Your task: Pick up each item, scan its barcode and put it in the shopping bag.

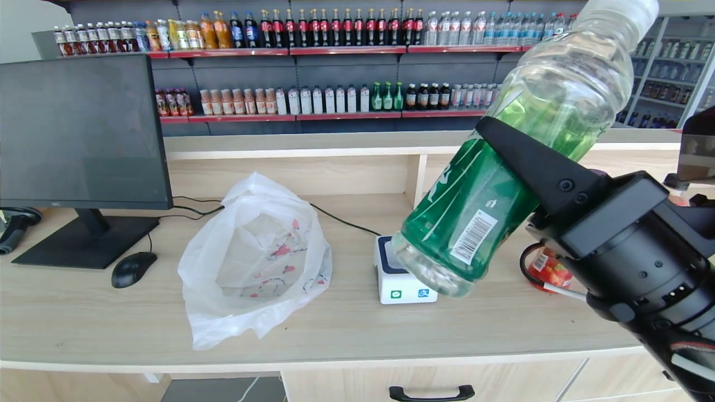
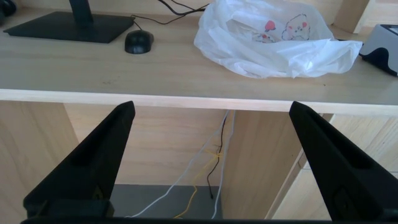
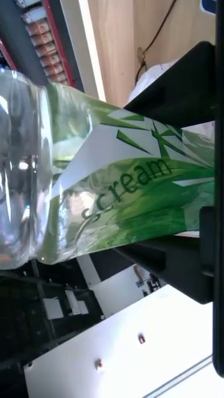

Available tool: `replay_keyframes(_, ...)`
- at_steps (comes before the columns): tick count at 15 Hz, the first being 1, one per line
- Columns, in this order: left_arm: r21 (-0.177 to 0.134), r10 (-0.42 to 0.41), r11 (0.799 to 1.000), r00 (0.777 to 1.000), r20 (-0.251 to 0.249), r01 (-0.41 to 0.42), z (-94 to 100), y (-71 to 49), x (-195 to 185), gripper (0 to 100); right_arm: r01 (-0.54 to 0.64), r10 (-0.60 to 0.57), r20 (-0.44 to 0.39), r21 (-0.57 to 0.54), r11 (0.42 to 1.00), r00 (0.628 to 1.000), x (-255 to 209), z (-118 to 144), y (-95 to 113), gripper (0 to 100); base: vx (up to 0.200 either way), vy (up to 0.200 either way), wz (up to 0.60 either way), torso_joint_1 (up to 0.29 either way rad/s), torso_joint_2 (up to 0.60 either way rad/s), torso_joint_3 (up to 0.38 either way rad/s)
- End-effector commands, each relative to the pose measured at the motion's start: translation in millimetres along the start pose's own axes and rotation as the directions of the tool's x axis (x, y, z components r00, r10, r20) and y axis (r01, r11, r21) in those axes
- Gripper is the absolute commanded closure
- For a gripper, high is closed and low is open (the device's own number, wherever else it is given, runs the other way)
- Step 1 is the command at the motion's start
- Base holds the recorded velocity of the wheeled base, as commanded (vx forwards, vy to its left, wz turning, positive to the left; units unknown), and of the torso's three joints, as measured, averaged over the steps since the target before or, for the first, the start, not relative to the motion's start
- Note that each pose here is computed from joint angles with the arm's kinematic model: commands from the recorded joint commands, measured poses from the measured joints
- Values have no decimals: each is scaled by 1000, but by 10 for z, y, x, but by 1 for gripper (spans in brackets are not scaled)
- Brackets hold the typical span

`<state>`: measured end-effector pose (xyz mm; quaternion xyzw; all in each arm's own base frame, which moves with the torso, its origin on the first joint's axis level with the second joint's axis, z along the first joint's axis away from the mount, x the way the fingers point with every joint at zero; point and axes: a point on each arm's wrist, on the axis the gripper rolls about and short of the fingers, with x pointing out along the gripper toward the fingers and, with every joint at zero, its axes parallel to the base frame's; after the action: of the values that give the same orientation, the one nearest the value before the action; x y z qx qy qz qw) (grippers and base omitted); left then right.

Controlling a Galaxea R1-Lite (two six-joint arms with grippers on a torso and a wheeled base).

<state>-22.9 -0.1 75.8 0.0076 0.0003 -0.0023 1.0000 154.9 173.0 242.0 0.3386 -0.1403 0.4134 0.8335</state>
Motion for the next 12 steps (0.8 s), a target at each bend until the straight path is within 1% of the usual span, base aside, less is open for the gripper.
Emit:
replay_keyframes(1, 0, 0, 1000, 1000, -1, 0, -2, 0, 0, 0, -35, 35, -10, 10, 999, 999, -1, -3, 43, 100, 0, 0, 0, 0, 0, 0)
replay_keyframes(2, 0, 0, 1000, 1000, -1, 0, -2, 0, 0, 0, -52, 52, -11, 10, 999, 999, 21, 3, 52, 100, 0, 0, 0, 0, 0, 0)
replay_keyframes(4, 0, 0, 1000, 1000, -1, 0, -2, 0, 0, 0, -67, 67, 14, 11, 998, 998, 82, 41, 79, 100, 0, 0, 0, 0, 0, 0)
replay_keyframes(7, 0, 0, 1000, 1000, -1, 0, -2, 0, 0, 0, -87, 87, 15, 11, 996, 996, 133, 70, 104, 100, 0, 0, 0, 0, 0, 0)
replay_keyframes(12, 0, 0, 1000, 1000, 1, 0, 0, 0, 0, 0, -95, 95, -5, 10, 995, 995, 108, 36, 111, 100, 0, 0, 0, 0, 0, 0)
